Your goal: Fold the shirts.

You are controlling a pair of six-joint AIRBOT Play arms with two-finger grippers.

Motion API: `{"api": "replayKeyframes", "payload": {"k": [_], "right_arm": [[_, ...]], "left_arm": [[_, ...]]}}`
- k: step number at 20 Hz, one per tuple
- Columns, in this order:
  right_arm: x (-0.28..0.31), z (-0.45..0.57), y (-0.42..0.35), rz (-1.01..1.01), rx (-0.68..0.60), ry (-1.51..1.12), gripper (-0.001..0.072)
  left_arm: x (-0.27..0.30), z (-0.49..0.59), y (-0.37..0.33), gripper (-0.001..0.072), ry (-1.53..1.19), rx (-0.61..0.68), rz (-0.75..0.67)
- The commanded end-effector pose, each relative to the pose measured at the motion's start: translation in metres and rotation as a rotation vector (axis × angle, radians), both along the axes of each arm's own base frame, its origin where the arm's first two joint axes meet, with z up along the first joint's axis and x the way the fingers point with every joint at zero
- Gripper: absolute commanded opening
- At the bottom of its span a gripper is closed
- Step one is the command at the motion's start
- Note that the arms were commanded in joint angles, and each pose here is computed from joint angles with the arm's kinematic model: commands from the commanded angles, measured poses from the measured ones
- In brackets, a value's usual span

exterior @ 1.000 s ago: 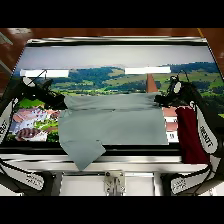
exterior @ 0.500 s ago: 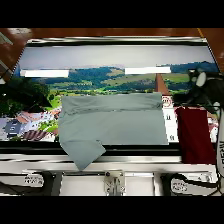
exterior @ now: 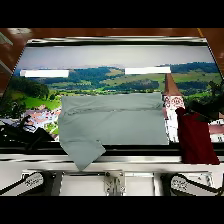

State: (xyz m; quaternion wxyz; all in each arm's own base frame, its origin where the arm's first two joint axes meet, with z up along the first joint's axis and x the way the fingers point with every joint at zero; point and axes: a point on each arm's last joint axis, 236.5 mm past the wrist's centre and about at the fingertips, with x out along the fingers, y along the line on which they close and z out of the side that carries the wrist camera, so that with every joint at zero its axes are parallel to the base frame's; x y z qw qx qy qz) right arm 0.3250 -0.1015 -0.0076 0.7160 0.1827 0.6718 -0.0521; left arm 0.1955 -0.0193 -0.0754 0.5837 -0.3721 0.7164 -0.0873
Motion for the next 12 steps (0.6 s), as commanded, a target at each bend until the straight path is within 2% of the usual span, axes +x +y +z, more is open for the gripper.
{"api": "replayKeyframes", "payload": {"k": [1,6,8,12], "right_arm": [[0.009,0.0,-0.001,-0.026,0.014,-0.049,0.0677],[0.014,-0.002,-0.014,-0.028,-0.038,-0.069,0.0677],[0.013,-0.007,-0.016,-0.027,-0.043,-0.053,0.0677],[0.01,-0.016,-0.015,-0.025,-0.03,-0.021,0.0677]], "left_arm": [[-0.008,-0.019,-0.026,0.0523,-0.003,-0.022,0.026],[-0.025,-0.037,-0.058,0.0523,0.051,-0.028,-0.051],[-0.028,-0.041,-0.065,0.0493,0.066,-0.027,-0.06],[-0.019,-0.041,-0.075,0.0492,0.047,-0.033,-0.047]]}}
